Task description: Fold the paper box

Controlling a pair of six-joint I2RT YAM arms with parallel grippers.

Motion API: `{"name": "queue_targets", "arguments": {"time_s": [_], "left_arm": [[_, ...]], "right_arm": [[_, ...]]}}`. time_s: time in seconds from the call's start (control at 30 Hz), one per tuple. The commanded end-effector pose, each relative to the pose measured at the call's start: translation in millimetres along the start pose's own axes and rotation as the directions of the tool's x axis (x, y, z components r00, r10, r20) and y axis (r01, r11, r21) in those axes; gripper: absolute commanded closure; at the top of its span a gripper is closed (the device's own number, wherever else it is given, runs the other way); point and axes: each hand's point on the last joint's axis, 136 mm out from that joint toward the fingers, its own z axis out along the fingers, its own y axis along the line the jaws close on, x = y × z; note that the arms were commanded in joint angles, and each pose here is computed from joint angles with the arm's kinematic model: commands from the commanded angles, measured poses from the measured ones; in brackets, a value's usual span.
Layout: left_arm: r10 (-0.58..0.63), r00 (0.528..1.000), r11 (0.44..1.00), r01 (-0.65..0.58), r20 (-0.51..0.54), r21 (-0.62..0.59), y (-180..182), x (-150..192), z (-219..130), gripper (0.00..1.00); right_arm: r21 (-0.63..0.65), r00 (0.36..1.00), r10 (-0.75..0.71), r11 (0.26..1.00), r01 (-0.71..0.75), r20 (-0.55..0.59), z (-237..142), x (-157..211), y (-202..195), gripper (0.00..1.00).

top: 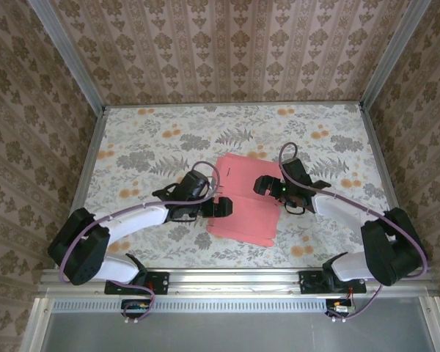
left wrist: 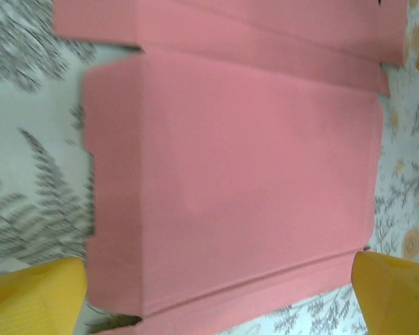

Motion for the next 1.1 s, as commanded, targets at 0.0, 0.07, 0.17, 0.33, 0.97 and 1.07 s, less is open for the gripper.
{"name": "queue_targets", "arguments": {"time_s": [0.0,0.07,0.17,0.33,0.97,1.07], "left_arm": [[0.029,1.000,0.999,-0.029,0.011,-0.027,8,-23,-12,0.04],[0.044,0.999,0.999,-0.044,0.004,-0.021,10,-35,-12,0.04],[0.059,0.998,0.997,-0.059,-0.013,-0.044,18,-53,-10,0.06],[0.105,0.993,0.985,-0.110,-0.047,-0.133,29,-81,-4,0.10],[0.204,0.963,0.934,-0.245,-0.177,-0.261,56,-128,52,0.20],[0.210,0.960,0.925,-0.256,-0.184,-0.282,61,-132,55,0.23]], "right_arm": [[-0.068,0.997,-0.056,0.996,0.052,-0.052,-11,21,11,0.00],[-0.072,0.996,-0.067,0.995,0.063,-0.060,-14,30,13,0.00],[-0.053,0.996,-0.060,0.997,0.057,-0.065,-16,43,8,0.00],[-0.036,0.996,-0.021,0.999,0.018,-0.086,-17,61,-1,0.00],[-0.009,0.983,-0.039,0.999,0.038,-0.180,-6,97,-11,0.00],[0.005,0.981,-0.037,0.999,0.039,-0.190,-2,100,-14,0.00]]}}
